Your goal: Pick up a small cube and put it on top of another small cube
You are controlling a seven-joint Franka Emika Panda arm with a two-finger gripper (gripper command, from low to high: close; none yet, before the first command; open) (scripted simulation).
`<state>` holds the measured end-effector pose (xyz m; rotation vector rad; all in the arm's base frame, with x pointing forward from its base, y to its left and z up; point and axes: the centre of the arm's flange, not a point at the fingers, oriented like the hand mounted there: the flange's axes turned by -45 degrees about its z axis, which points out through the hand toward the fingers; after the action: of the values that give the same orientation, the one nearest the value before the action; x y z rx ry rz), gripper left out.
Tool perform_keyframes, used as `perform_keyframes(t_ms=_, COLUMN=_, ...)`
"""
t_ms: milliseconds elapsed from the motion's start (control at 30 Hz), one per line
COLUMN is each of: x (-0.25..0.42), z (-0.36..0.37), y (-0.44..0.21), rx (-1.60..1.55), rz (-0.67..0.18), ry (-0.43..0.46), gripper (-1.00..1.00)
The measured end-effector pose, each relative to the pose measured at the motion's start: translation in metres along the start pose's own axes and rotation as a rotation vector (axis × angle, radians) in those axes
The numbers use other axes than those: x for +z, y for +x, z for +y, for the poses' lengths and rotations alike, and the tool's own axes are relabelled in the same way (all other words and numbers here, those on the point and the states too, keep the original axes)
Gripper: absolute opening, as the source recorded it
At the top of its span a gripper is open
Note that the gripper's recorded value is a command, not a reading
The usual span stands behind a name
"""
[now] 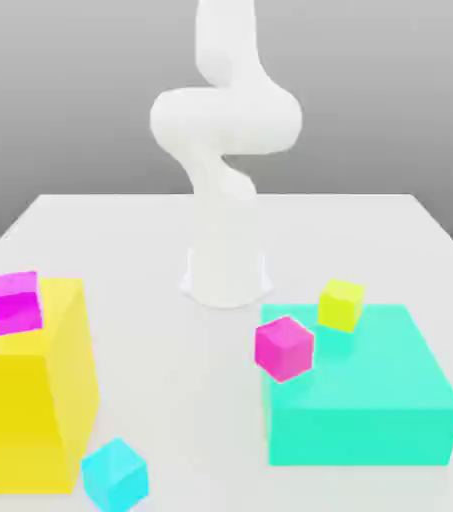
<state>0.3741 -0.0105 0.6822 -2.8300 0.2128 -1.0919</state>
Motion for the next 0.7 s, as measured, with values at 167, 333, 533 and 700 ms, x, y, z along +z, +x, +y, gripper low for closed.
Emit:
perform_keyframes(t_ms=167, x=0.081, z=0.022, y=-0.003, rx=0.319, rz=-0.136, ry=0.032, gripper=0.00)
perform_keyframes(t_ms=333, x=0.158, z=0.042, y=-0.020, rx=0.627, rz=-0.264, ry=0.004, gripper=0.00)
perform_keyframes(t_ms=533, x=0.243, z=0.066, y=-0.055, rx=0.989, rz=-0.389, ry=-0.105, gripper=0.00)
perform_keyframes(t_ms=700, x=0.303, z=0.088, y=-0.093, rx=1.280, rz=-0.452, ry=-0.250, gripper=0.00)
